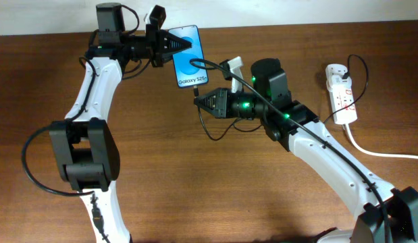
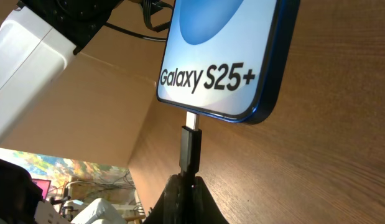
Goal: Plug charger to phone and switch on socket
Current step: 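Carry the plug up to the phone's bottom port, then push the USB-C plug into the phone's bottom port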
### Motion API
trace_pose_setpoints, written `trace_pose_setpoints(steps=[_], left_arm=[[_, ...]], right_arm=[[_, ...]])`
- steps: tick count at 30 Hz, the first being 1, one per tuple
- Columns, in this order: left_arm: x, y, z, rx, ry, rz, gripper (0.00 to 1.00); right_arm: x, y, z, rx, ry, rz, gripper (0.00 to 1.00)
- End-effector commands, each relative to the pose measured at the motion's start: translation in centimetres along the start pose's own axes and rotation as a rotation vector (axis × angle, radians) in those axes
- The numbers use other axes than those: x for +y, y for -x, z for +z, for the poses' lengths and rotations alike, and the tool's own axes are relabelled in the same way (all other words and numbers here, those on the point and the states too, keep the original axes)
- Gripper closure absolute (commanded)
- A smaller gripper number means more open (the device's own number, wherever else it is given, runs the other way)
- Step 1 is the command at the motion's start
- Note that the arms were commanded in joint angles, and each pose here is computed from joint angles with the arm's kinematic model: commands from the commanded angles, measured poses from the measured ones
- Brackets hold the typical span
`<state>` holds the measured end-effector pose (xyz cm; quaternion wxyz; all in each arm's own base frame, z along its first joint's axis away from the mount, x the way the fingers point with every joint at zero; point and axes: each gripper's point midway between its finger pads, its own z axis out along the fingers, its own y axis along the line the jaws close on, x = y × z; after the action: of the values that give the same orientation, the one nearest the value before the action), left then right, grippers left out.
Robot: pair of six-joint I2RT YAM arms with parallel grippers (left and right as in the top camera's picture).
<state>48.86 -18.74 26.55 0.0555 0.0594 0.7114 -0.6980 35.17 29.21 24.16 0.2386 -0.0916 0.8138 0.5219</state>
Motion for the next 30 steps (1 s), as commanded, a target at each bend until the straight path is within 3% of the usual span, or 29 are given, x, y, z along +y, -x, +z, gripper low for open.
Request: trace_pose_setpoints(steps=[1, 13, 16, 18, 30], left_arm=[[-0.5, -0.3, 0.0, 0.024, -0.024, 0.017, 1.00], [-0.6, -0.1, 0.0, 0.024, -0.025, 0.042, 1.00], [-0.8, 0.2, -0.4, 0.018, -0.023, -0.023, 1.00], [-1.5, 1.0, -1.3, 0.000, -0.020, 0.069, 1.00], [-1.6, 1.0, -1.2, 0.002, -0.021, 0.078, 1.00]], right_arm=[[-0.2, 0.1, -0.1, -0.007, -0.002, -0.007, 0.96], [0.7, 1.1, -0.2, -0.037, 0.035, -0.060, 0.96], [1.9, 2.2, -0.6, -0.072, 0.092, -0.079, 0.96], [1.7, 2.5, -1.1, -0.070, 0.105, -0.076, 0.96], [1.2, 2.1, -1.2, -0.053, 0.087, -0.052, 0.96]])
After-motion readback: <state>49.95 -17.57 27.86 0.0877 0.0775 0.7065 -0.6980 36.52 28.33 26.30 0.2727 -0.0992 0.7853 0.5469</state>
